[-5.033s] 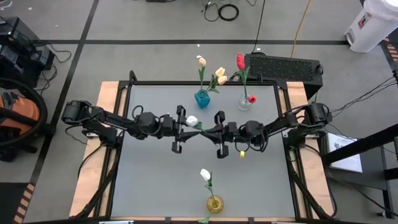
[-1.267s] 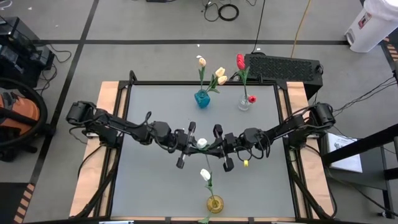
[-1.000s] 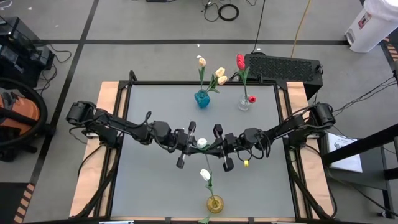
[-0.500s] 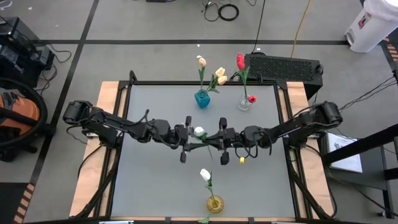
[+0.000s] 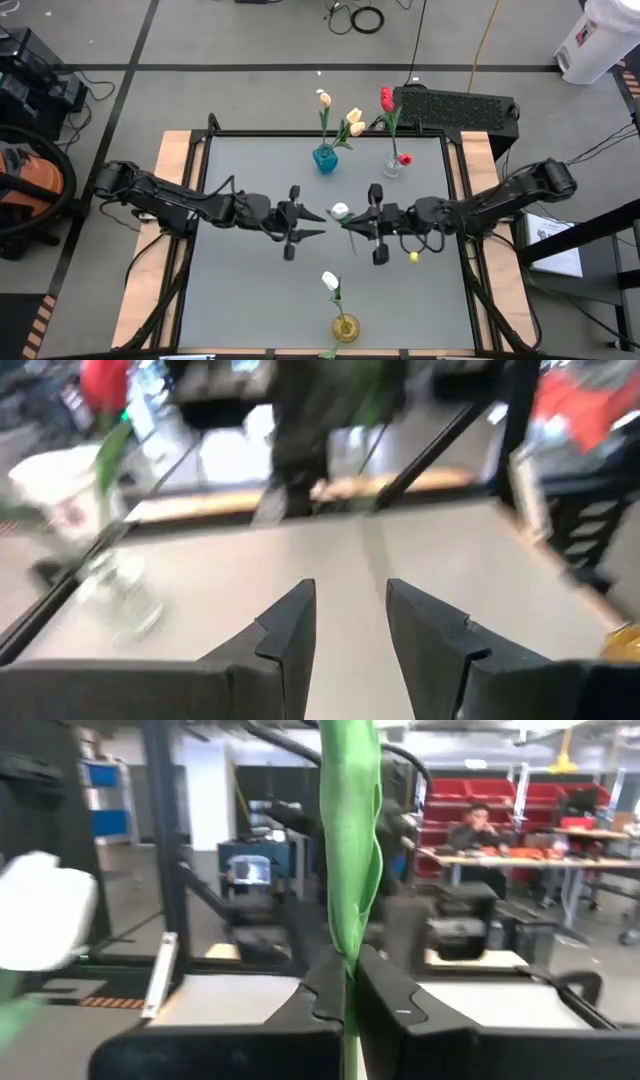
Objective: Sort flowers into vase by color
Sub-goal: Put the white flower into the yellow vase
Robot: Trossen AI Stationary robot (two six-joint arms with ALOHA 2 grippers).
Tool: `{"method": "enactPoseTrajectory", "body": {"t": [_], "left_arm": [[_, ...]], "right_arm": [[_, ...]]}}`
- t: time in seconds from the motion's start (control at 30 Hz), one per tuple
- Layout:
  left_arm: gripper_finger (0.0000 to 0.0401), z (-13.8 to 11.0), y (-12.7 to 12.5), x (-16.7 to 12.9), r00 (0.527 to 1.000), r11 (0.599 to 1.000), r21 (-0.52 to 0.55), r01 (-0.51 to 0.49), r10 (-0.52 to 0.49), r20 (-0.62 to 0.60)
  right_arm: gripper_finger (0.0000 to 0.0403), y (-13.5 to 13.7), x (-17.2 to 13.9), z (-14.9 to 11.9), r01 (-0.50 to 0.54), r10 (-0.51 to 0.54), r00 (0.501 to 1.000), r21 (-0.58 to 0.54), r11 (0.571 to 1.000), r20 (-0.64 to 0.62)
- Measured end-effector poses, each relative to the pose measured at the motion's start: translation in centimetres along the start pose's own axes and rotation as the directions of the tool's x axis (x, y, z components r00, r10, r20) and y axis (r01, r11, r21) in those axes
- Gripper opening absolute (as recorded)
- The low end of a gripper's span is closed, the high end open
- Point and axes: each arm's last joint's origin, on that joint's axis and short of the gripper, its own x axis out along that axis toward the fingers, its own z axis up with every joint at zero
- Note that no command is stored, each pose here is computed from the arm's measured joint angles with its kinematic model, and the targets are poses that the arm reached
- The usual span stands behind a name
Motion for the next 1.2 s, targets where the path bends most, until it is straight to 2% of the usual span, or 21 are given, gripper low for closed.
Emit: {"method": "enactPoseTrajectory", "body": {"t": [0.13, 0.33, 0.57, 0.87, 1.2], "left_arm": [[0.0132, -1.3, 0.1, -0.1, 0.986, 0.996, 0.003, -0.085, 0.085, -0.142], [0.0132, -2.5, 0.2, -0.4, 0.953, 0.987, -0.027, -0.157, 0.144, -0.268], [0.0132, -2.6, 0.0, -0.5, 0.939, 0.976, -0.013, -0.219, 0.208, -0.273], [0.0132, -2.6, 0.0, -0.5, 0.93, 0.966, -0.005, -0.258, 0.247, -0.273], [0.0132, -2.6, 0.0, -0.5, 0.93, 0.964, -0.025, -0.263, 0.246, -0.272]], "right_arm": [[0.0, 1.0, -1.0, 1.2, -0.048, 0.048, 0.998, -0.012, 0.999, 0.029], [0.0, 3.2, -2.2, 2.3, -0.14, 0.14, 0.987, -0.005, 0.99, 0.074], [0.0, 6.0, -3.2, 2.1, -0.097, 0.097, 0.993, 0.006, 0.995, 0.063], [0.0, 9.3, -3.3, 1.0, -0.172, 0.168, 0.978, 0.023, 0.985, 0.127], [0.0, 11.3, -3.1, -0.2, -0.214, 0.2, 0.951, 0.035, 0.976, 0.238]]}}
